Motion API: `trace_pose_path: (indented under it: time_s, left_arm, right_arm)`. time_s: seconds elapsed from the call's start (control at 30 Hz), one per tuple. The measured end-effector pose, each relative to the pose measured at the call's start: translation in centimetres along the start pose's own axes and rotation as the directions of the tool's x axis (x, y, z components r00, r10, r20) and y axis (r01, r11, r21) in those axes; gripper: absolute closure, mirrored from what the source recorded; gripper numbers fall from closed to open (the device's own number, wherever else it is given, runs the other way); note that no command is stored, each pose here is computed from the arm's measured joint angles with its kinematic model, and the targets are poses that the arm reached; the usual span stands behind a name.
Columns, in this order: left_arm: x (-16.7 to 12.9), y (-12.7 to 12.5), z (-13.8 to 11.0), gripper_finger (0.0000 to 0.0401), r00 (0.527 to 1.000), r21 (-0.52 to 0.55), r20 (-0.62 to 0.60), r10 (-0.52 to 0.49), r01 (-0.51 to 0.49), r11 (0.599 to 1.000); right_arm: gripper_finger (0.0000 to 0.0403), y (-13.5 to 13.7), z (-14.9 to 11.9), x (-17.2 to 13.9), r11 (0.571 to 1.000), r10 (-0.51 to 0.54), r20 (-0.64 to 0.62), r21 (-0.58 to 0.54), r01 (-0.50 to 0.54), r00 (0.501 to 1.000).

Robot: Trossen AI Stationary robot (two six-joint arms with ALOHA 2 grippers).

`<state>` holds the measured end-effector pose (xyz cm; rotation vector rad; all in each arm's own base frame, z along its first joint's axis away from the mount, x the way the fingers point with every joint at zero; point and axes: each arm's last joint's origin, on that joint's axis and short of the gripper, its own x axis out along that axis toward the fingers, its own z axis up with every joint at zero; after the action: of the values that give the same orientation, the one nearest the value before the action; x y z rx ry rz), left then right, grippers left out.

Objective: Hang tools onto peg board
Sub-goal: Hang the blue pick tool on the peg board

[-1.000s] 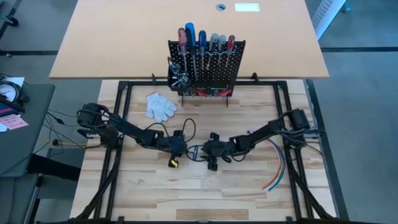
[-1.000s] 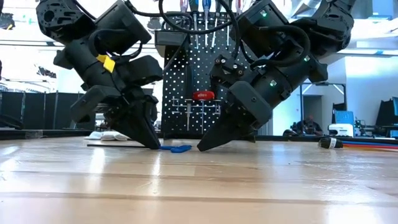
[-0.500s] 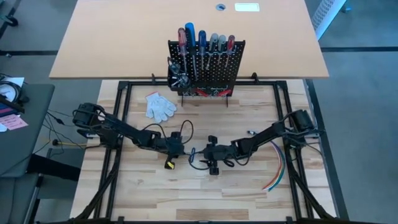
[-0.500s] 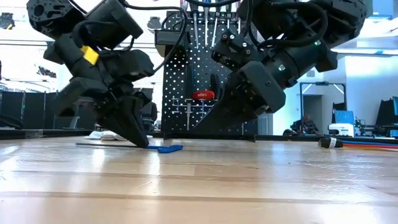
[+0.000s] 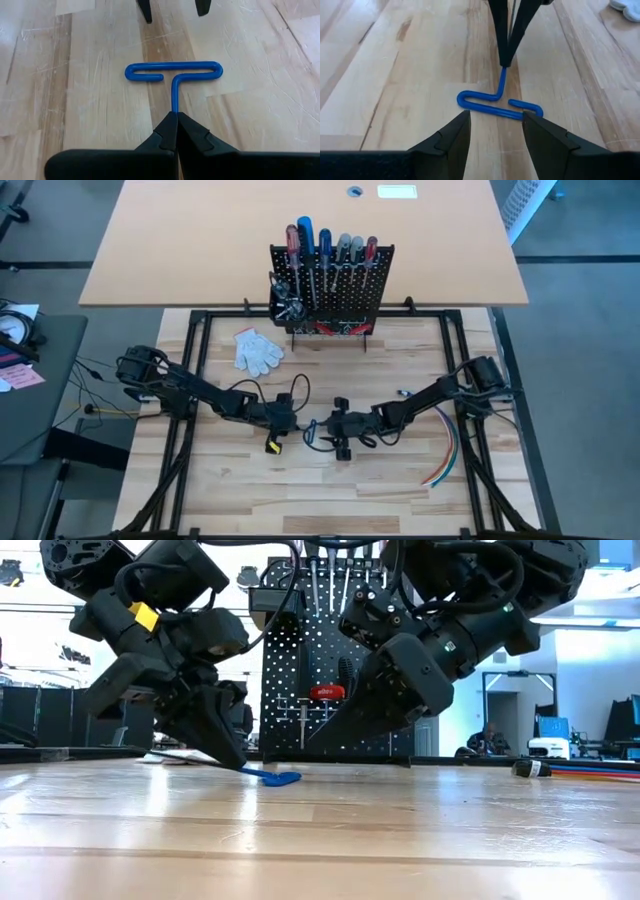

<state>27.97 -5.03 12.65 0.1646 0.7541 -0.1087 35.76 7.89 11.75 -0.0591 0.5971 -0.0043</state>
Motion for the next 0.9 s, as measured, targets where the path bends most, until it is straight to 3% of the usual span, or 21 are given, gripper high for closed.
trace_pose_path:
  time_s: [0.47, 0.73, 0.8, 0.9]
  left_arm:
    - [0.0, 0.0, 0.1, 0.0401, 1.000, -0.004, 0.009, 0.001, -0.001, 1.000]
    - [-0.1, 0.0, 0.2, 0.0401, 1.000, -0.005, 0.014, 0.002, -0.002, 1.000]
    - [-0.1, 0.0, 0.2, 0.0401, 1.000, -0.007, 0.011, 0.002, -0.002, 1.000]
    - [-0.1, 0.0, 0.1, 0.0401, 1.000, -0.010, -0.001, 0.007, -0.007, 1.000]
  right_arm:
    - [0.0170, -1.8, 1.6, 0.3, 0.991, -0.005, 0.153, 0.135, -0.016, 0.988]
    - [0.0175, -1.3, 0.5, 2.6, 0.990, 0.029, 0.141, 0.131, -0.048, 0.990]
    - [0.0175, -1.2, 0.1, 3.3, 0.992, 0.030, 0.090, 0.117, -0.041, 0.996]
    - [0.0175, -1.3, 1.0, 3.7, 0.993, 0.026, 0.062, 0.113, -0.033, 0.998]
